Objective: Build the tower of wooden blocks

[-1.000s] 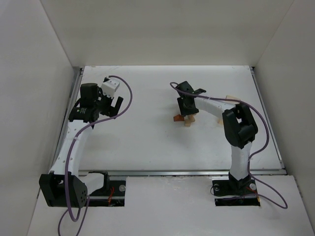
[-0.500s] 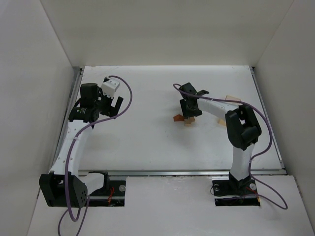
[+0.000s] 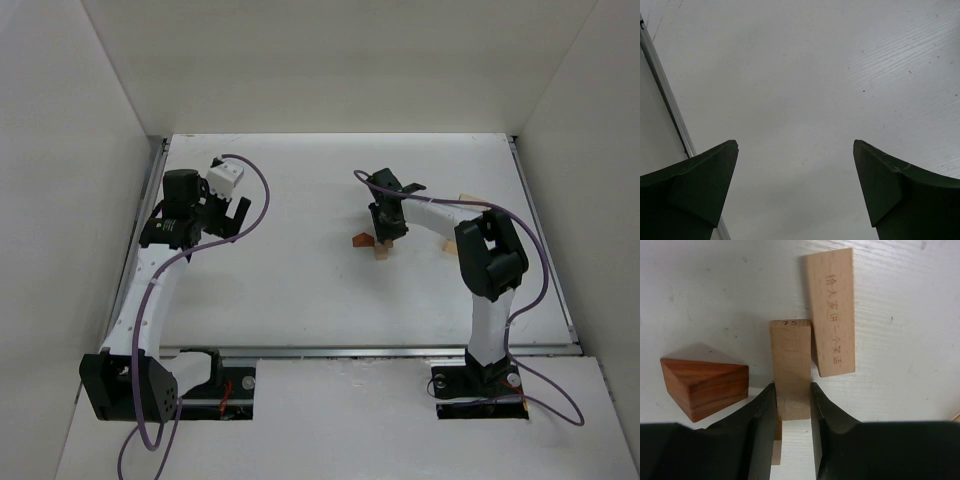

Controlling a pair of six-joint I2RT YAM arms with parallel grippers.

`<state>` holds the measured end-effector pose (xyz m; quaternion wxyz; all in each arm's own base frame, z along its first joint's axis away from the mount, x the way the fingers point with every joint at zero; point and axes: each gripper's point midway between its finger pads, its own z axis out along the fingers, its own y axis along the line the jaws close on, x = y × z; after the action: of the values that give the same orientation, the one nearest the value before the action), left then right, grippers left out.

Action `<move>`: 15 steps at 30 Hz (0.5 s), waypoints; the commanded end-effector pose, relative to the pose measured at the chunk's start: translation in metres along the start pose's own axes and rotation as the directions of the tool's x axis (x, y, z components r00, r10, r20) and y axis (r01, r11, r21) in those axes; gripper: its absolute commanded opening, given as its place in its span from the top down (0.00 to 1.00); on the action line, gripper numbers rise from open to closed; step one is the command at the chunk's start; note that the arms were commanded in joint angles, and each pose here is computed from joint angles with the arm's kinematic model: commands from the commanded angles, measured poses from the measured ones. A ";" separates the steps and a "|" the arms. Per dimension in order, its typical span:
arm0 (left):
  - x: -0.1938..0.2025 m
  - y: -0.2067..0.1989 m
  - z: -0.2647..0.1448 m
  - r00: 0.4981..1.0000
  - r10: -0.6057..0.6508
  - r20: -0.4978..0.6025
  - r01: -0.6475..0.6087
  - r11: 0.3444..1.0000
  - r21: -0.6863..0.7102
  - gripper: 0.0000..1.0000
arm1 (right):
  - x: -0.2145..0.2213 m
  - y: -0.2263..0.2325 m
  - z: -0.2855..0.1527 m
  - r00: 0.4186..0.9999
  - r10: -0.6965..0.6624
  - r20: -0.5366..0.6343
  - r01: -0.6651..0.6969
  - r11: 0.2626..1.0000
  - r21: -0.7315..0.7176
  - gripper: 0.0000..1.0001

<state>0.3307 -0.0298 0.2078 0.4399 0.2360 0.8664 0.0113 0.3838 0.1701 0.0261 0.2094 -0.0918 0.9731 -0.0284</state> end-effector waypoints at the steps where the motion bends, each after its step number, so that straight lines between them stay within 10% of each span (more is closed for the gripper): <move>1: -0.015 -0.003 -0.009 0.998 0.039 0.051 -0.041 0.999 0.028 0.00 | -0.012 0.006 -0.001 0.999 -0.003 0.035 0.004 0.999 -0.034 0.85; 2: -0.018 -0.004 -0.011 0.995 0.074 0.067 -0.077 0.996 0.038 0.00 | -0.019 0.006 -0.006 0.999 0.002 0.054 0.000 0.999 -0.038 1.00; 9: -0.055 -0.033 -0.030 0.931 0.254 0.261 -0.308 0.931 0.193 0.00 | -0.056 0.005 -0.035 0.979 0.003 0.206 0.018 0.995 -0.099 1.00; 15: -0.081 -0.083 -0.052 0.842 0.240 0.483 -0.453 0.800 0.393 0.00 | -0.108 0.033 -0.127 0.817 0.011 0.577 0.198 0.934 -0.298 1.00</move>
<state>0.3178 -0.0899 0.2410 0.4831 0.4210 0.7609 -0.1021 0.3989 0.1895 0.0880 0.3209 -0.1333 0.9355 0.0640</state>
